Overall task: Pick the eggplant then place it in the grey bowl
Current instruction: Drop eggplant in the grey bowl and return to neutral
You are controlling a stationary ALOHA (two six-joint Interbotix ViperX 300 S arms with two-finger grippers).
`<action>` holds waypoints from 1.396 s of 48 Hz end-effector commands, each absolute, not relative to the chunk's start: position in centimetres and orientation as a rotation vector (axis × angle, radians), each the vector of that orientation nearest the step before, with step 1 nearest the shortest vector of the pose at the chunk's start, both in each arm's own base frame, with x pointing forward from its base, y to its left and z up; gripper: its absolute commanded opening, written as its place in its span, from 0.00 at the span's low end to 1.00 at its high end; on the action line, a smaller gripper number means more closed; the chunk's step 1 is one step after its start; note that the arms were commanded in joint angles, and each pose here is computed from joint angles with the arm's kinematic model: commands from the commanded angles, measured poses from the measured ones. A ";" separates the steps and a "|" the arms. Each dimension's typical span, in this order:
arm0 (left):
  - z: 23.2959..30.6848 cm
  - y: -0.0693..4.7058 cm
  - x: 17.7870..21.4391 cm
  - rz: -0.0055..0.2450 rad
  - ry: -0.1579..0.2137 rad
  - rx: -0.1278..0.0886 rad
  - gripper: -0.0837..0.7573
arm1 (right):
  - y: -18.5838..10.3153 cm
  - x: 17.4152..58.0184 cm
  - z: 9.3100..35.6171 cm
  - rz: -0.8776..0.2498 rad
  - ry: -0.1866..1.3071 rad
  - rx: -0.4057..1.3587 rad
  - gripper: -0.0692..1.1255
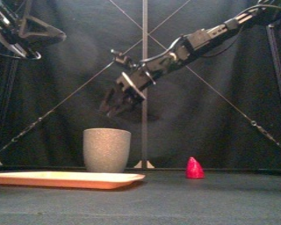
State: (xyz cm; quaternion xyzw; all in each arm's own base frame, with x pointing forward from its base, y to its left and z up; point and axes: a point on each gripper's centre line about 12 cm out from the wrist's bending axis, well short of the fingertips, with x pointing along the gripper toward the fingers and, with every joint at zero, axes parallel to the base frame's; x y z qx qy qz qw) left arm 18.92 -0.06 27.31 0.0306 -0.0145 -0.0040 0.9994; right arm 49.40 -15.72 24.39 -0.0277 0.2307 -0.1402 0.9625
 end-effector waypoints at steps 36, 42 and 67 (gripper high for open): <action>27.80 -0.01 18.93 -0.005 -0.046 0.063 0.07 | 0.8 26.7 32.9 0.034 -0.097 0.001 0.85; 27.64 -0.01 18.94 -0.005 -0.041 0.064 0.07 | 1.5 23.4 32.6 0.067 -0.139 0.029 0.85; 27.48 0.08 18.89 -0.001 -0.038 0.064 0.07 | 1.6 18.7 31.2 0.087 -0.176 0.040 0.85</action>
